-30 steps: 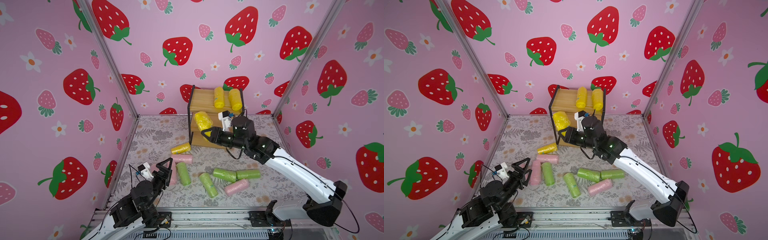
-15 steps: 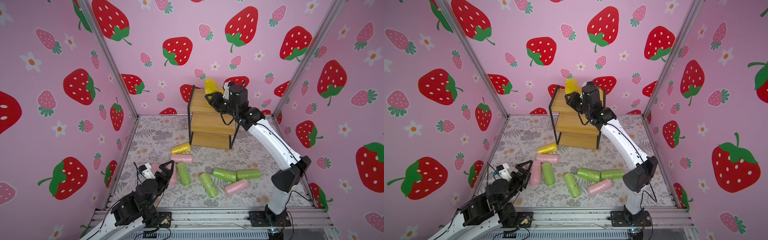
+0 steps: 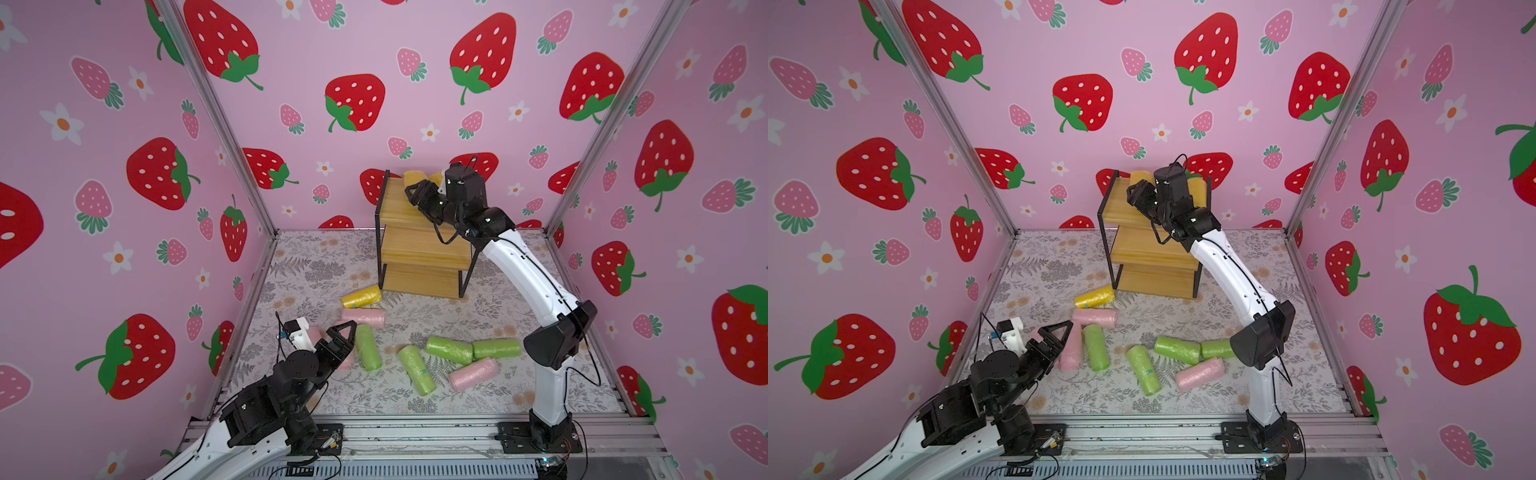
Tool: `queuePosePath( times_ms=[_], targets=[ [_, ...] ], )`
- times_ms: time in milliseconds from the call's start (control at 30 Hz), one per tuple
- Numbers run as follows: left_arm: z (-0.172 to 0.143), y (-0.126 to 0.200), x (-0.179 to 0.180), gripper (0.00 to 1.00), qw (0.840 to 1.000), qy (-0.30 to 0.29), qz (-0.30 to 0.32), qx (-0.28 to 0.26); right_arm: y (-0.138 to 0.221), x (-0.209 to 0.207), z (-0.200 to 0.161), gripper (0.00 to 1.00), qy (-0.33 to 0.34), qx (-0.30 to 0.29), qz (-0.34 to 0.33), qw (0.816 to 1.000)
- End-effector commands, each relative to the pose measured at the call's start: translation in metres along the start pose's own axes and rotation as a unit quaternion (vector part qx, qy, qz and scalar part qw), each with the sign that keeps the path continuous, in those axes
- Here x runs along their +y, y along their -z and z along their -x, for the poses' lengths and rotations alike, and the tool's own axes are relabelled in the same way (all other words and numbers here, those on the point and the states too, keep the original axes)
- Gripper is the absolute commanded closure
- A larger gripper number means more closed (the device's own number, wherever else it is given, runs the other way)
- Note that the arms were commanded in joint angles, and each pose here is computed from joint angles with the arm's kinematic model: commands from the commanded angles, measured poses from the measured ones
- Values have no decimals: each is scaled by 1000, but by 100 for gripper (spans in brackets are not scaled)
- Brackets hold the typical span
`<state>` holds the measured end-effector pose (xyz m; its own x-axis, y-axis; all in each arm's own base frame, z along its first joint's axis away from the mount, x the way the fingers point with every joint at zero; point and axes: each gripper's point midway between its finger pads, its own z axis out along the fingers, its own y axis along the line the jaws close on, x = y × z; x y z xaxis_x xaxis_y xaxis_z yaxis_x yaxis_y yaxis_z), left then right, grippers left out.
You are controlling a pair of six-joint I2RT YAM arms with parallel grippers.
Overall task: Sort the rolls of trash bags by color and place them on the shelf
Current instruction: Place the roll of trash bags on the shelf.
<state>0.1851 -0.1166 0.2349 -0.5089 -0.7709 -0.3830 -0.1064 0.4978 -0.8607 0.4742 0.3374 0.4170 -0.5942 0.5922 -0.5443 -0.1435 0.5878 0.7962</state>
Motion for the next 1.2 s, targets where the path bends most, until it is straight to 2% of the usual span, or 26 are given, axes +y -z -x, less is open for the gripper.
queuePosePath(
  times_ms=[0, 233, 367, 533, 667, 800, 933, 1033, 1167],
  targets=[
    [14, 13, -13, 3, 999, -43, -2, -13, 24, 32, 33, 37, 33, -50, 39, 997],
    [35, 31, -4, 3, 986, -131, 105, -19, 77, 58, 53, 31, 91, -84, 64, 990],
    [30, 27, -6, 2, 981, -144, 128, -1, 122, 79, 61, 30, 123, -101, 104, 982],
    [21, 13, -6, 1, 974, -153, 165, 26, 185, 79, 60, 29, 181, -117, 113, 970],
    [17, -4, -2, 1, 967, -145, 205, 49, 229, 45, 36, 19, 237, -119, 104, 959],
    [19, -28, 8, 0, 965, -93, 236, 71, 259, -17, 3, 11, 296, -116, 63, 946],
    [22, -62, 17, 0, 962, -24, 250, 109, 285, -88, -32, 8, 307, -96, 7, 947],
    [34, -84, 32, 0, 948, 29, 290, 127, 300, -131, -53, 8, 303, -69, -38, 950],
    [51, -119, 40, 1, 931, 28, 327, 160, 323, -159, -68, 7, 298, -57, -61, 951]
  ],
)
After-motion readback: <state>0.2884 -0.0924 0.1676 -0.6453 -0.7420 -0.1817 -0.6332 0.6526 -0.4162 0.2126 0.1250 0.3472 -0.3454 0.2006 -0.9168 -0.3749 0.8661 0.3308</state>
